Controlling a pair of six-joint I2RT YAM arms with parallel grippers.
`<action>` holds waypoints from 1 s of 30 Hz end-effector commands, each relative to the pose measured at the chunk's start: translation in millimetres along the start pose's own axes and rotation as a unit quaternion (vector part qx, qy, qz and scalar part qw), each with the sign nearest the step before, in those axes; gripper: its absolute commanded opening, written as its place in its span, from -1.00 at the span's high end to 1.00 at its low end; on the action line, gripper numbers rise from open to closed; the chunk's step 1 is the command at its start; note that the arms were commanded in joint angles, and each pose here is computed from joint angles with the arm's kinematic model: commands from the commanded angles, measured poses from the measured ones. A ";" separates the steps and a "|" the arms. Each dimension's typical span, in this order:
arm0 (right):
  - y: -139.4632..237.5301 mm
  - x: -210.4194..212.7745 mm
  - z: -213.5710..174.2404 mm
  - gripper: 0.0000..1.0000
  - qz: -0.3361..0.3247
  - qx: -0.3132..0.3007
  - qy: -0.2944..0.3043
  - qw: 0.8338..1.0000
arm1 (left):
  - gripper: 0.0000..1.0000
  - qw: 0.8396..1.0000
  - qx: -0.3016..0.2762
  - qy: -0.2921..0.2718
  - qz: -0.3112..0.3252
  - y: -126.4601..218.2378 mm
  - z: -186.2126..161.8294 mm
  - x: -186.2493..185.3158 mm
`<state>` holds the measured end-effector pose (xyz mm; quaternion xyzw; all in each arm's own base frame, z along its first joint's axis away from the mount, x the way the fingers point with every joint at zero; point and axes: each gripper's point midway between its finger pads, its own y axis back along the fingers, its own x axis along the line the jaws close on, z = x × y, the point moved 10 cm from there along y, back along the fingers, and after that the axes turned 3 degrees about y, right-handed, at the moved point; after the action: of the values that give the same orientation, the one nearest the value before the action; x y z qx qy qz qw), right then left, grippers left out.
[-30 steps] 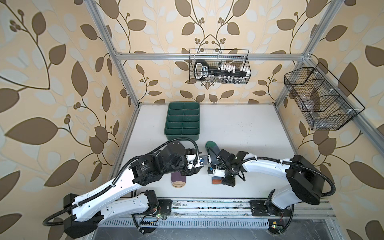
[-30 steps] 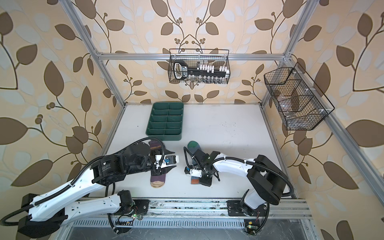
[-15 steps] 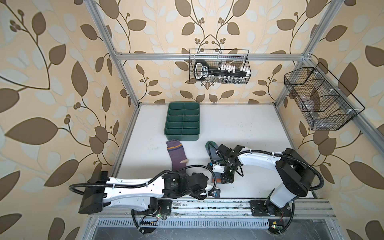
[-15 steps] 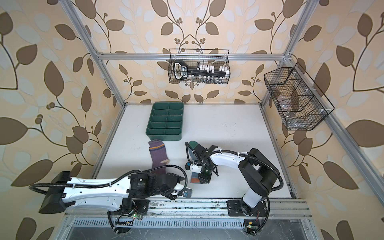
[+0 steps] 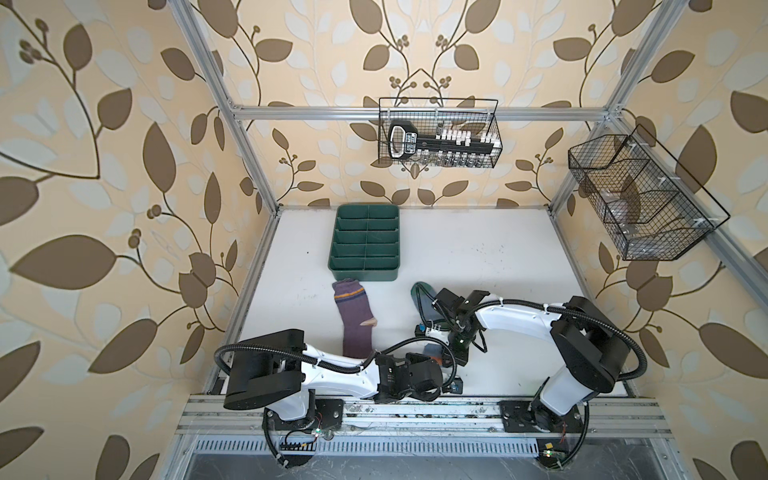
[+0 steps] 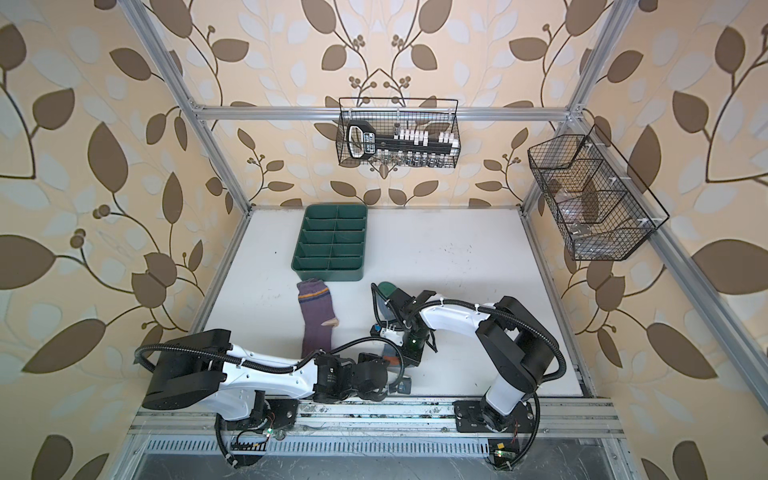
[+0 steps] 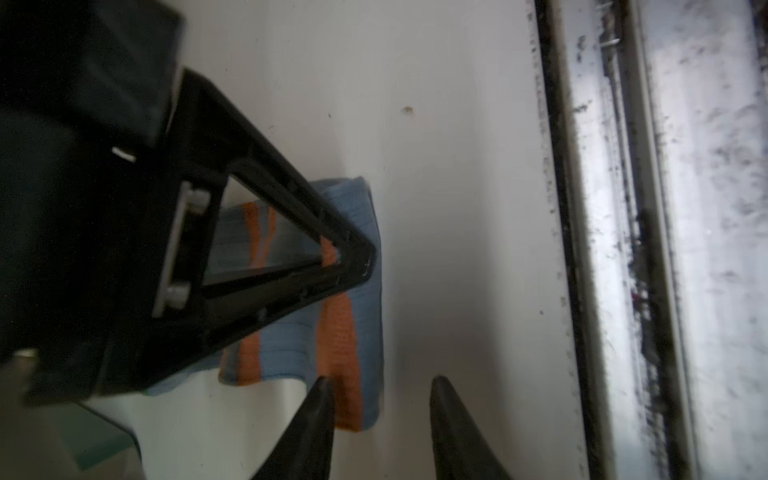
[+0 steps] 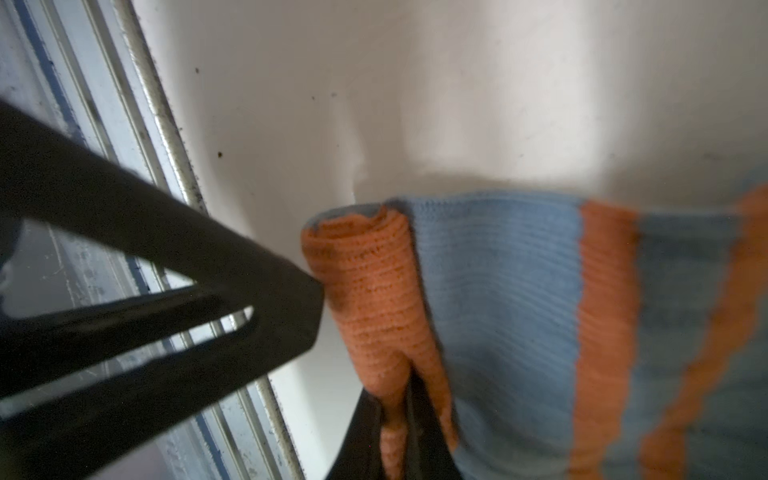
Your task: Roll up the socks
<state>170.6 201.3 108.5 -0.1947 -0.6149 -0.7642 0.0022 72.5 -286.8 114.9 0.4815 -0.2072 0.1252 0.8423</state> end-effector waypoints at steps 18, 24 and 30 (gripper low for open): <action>-16.0 -9.1 -11.0 0.79 -0.036 0.035 0.003 0.999 | 0.87 0.997 0.018 0.059 0.043 -28.7 3.9 7.2; -2.4 -6.2 -9.1 0.47 -0.058 0.004 0.011 0.998 | 1.00 0.996 0.038 0.073 0.030 -23.4 0.6 10.2; 37.1 1.6 -15.7 0.06 -0.162 -0.075 0.045 0.983 | 1.00 0.994 0.051 0.090 0.031 -16.5 -0.4 18.2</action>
<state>169.2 187.2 129.3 -0.1179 -0.5878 -0.7980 -0.0624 92.4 -300.3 101.2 0.4935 -0.1615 0.1957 0.8319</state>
